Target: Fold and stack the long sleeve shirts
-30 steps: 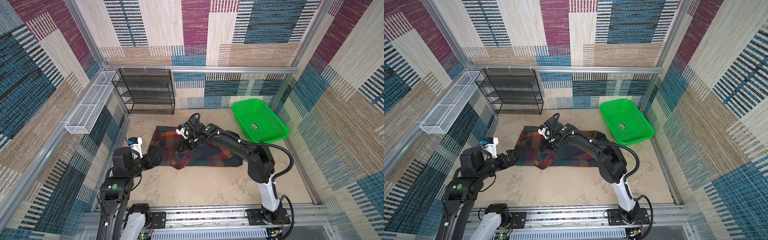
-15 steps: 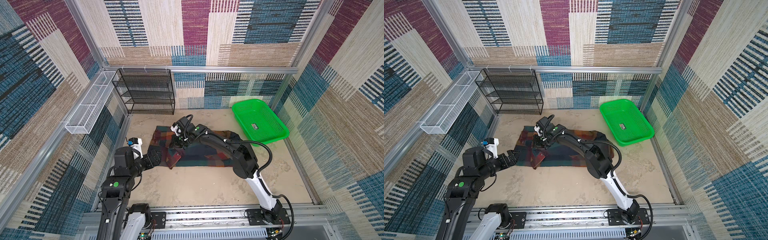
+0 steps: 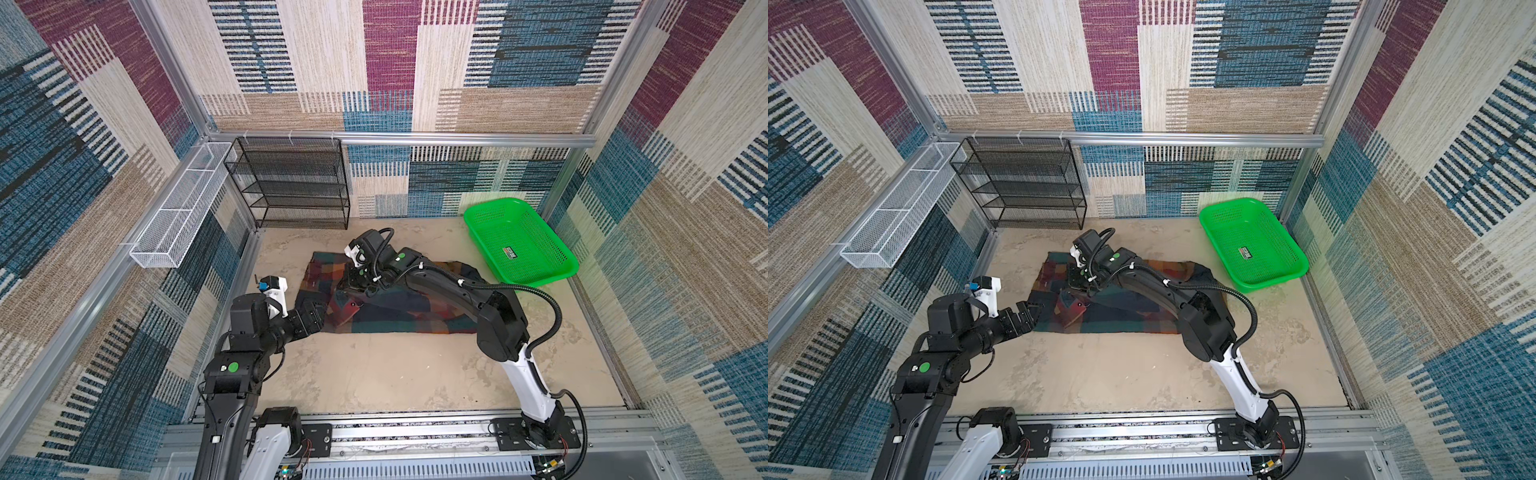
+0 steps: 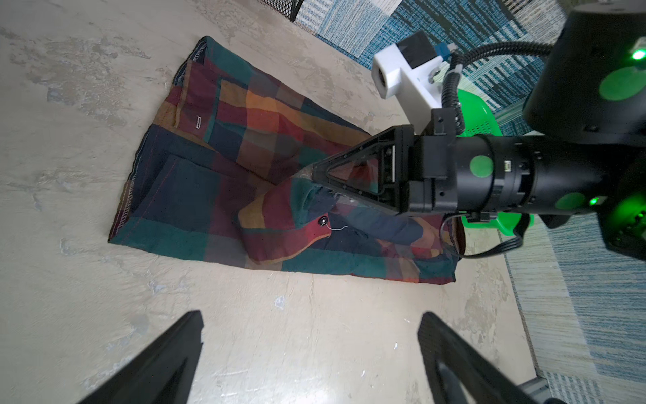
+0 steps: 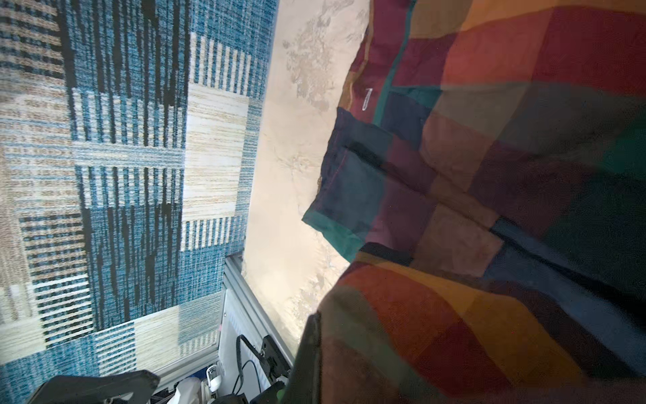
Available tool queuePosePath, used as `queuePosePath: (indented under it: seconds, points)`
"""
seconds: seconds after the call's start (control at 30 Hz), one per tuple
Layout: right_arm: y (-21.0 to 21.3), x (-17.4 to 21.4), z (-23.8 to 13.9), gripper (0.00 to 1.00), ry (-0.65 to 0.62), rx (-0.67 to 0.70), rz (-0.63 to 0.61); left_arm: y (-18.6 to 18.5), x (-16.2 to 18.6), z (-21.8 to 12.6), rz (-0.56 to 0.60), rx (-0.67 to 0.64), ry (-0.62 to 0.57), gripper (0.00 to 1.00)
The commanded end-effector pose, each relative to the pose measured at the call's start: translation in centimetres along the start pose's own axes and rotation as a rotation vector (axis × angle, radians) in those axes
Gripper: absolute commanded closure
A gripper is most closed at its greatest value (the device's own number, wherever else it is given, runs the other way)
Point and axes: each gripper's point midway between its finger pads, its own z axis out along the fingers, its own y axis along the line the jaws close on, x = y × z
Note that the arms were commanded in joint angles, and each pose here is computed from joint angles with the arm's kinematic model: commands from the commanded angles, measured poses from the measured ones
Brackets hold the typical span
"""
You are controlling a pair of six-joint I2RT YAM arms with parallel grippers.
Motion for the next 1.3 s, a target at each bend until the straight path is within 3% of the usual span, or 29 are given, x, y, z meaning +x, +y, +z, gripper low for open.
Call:
queuePosePath:
  seconds: [0.0,0.5,0.53,0.63,0.73,0.83,1.07,1.27]
  points:
    - [1.9,-0.3,0.3,1.00,0.005,-0.076,0.010,-0.7,-0.5,-0.2,0.032,0.034,-0.026,0.01]
    - [-5.5,0.1,6.5,1.00,0.013,0.106,0.057,-0.6,-0.3,0.5,0.024,0.039,0.001,0.01]
    - [-6.0,-0.1,6.7,0.97,0.010,0.117,0.060,-0.7,-0.2,0.6,0.021,0.046,0.010,0.01]
    - [-6.8,-0.7,7.1,0.72,0.014,0.128,0.062,-1.1,0.4,1.6,0.009,0.086,0.061,0.01]
    - [-6.0,-2.3,6.2,0.56,-0.009,0.125,0.037,-1.4,1.0,2.1,0.016,0.098,0.103,0.01]
    - [-4.0,-4.7,4.3,0.28,-0.073,0.114,-0.013,-2.3,2.0,2.8,0.038,0.133,0.162,0.01]
    - [-4.8,-7.1,-0.4,0.22,-0.116,0.140,-0.019,-2.9,4.4,4.6,0.058,0.128,0.293,0.00]
    - [-5.1,-7.4,-7.1,0.22,-0.221,0.250,-0.118,-0.4,5.9,7.3,0.041,-0.021,0.433,0.03]
